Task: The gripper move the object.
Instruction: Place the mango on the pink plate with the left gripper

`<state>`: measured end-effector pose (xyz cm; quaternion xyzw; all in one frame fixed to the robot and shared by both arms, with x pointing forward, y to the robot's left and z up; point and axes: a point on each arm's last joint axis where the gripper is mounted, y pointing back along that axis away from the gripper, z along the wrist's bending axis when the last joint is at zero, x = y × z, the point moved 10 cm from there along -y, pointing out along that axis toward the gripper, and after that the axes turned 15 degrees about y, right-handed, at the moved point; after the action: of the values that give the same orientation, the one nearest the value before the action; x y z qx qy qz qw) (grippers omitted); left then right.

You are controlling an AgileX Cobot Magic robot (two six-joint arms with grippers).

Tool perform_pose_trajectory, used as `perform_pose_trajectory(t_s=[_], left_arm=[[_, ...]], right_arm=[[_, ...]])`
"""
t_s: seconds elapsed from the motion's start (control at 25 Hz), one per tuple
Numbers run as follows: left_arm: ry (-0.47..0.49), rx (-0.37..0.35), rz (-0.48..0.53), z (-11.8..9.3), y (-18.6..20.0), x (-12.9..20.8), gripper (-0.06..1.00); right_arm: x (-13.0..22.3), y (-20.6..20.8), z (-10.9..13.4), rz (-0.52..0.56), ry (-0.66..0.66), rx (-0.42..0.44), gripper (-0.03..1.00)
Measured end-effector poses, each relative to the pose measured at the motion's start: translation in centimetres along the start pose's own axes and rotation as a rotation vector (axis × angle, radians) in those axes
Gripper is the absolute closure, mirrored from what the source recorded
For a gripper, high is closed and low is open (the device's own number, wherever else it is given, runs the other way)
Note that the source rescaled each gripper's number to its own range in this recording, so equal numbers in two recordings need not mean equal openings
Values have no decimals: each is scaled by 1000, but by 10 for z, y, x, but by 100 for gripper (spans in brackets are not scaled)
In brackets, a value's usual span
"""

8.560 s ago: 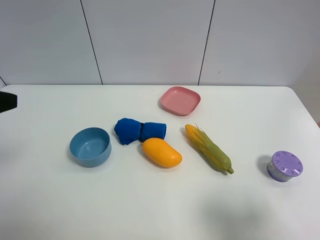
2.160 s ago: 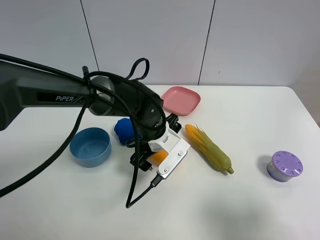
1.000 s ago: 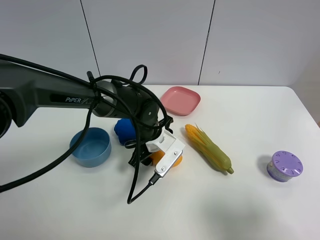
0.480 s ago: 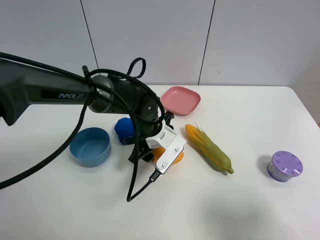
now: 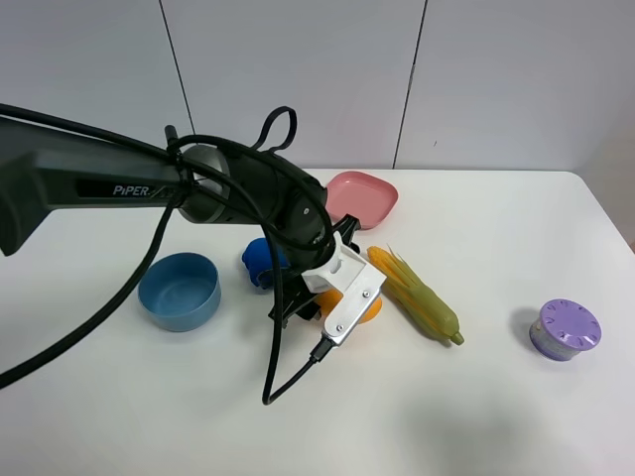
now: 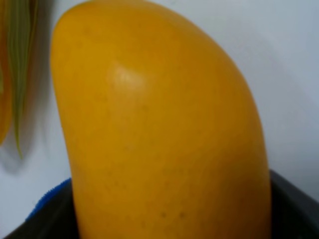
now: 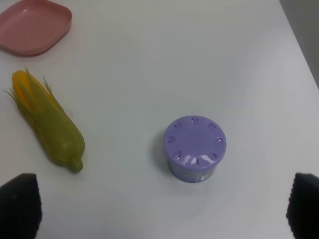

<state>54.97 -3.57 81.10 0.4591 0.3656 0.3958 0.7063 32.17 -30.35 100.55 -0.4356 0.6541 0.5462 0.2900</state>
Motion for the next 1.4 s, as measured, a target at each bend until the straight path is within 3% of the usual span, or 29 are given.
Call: perform_pose_trajectory(t_s=[0.24, 0.36, 0.44, 0.56, 0.72, 0.92, 1.2, 1.4], left_arm=[[32, 18, -16, -3, 0, -3, 93], [111, 40, -51, -7, 0, -10, 93], [238, 58, -93, -9, 1, -19, 93], [517, 70, -175, -5, 3, -35, 93], [923, 82, -279, 11, 8, -48, 93], [1331, 110, -388, 37, 24, -57, 93], [1680, 134, -445, 52, 29, -57, 93], [1733, 113, -491, 62, 43, -57, 93]], right_arm=[[0, 0, 0, 0, 0, 0, -3], [0, 0, 0, 0, 0, 0, -3], [0, 0, 0, 0, 0, 0, -3], [0, 0, 0, 0, 0, 0, -3], [0, 0, 0, 0, 0, 0, -3], [0, 0, 0, 0, 0, 0, -3], [0, 0, 0, 0, 0, 0, -3], [0, 0, 0, 0, 0, 0, -3]])
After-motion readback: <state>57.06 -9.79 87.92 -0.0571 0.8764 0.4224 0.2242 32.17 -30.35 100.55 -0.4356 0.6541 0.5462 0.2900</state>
